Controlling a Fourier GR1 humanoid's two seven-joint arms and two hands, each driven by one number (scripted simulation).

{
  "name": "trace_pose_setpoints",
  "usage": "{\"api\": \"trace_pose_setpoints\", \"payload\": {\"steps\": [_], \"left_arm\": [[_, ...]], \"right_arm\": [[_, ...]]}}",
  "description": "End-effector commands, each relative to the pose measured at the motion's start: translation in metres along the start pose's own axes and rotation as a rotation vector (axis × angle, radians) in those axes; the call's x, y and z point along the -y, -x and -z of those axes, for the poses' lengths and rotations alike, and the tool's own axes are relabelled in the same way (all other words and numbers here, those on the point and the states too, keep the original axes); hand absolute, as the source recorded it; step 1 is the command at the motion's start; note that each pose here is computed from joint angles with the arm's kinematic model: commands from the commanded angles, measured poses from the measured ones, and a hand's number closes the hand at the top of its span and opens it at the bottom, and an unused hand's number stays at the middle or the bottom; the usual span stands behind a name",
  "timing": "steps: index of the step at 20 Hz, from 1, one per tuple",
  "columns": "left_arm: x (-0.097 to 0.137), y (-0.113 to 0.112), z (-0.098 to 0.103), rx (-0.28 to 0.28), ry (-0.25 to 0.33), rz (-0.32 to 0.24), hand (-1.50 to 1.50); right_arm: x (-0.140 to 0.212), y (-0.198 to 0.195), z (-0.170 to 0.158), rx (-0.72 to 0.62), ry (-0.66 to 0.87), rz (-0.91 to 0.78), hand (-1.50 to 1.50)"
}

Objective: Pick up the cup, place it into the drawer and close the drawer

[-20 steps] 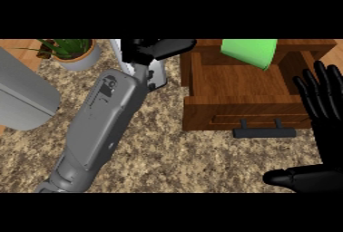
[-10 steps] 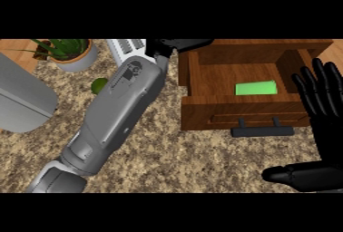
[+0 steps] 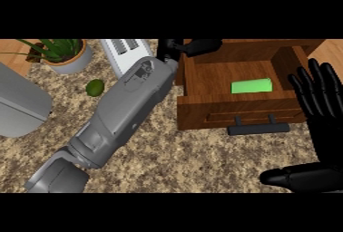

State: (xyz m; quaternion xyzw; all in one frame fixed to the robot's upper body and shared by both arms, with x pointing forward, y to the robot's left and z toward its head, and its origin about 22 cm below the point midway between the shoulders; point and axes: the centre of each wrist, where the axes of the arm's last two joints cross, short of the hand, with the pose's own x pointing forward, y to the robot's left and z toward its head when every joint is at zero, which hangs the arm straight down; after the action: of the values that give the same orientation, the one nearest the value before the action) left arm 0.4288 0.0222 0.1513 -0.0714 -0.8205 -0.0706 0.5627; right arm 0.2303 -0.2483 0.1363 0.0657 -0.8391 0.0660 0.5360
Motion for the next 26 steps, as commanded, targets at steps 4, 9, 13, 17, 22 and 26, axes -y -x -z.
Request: {"api": "trace_pose_setpoints", "payload": {"steps": [4, 9, 13, 17, 22, 26], "left_arm": [[0.001, 0.015, -0.002, -0.02, 0.022, 0.091, 1.5], [0.006, 0.019, -0.004, -0.04, 0.02, 0.18, 1.5], [0.012, 0.012, 0.001, -0.076, 0.041, 0.26, -1.5], [0.013, 0.011, 0.0, -0.068, 0.022, 0.237, -1.5], [0.015, 0.013, -0.006, -0.035, 0.035, 0.103, -1.5], [0.018, 0.008, -0.006, 0.05, 0.035, 0.006, -1.5]], "right_arm": [[0.004, 0.001, 0.009, 0.013, -0.03, 0.004, -1.5], [-0.008, 0.007, 0.016, 0.023, -0.045, 0.023, -1.5], [-0.012, 0.012, 0.012, 0.012, -0.043, 0.025, -1.5], [-0.008, 0.007, 0.023, 0.049, -0.059, 0.052, -1.5], [-0.004, 0.003, 0.008, 0.026, -0.074, 0.074, -1.5], [0.002, -0.002, 0.018, 0.025, -0.078, 0.109, -1.5]]}}
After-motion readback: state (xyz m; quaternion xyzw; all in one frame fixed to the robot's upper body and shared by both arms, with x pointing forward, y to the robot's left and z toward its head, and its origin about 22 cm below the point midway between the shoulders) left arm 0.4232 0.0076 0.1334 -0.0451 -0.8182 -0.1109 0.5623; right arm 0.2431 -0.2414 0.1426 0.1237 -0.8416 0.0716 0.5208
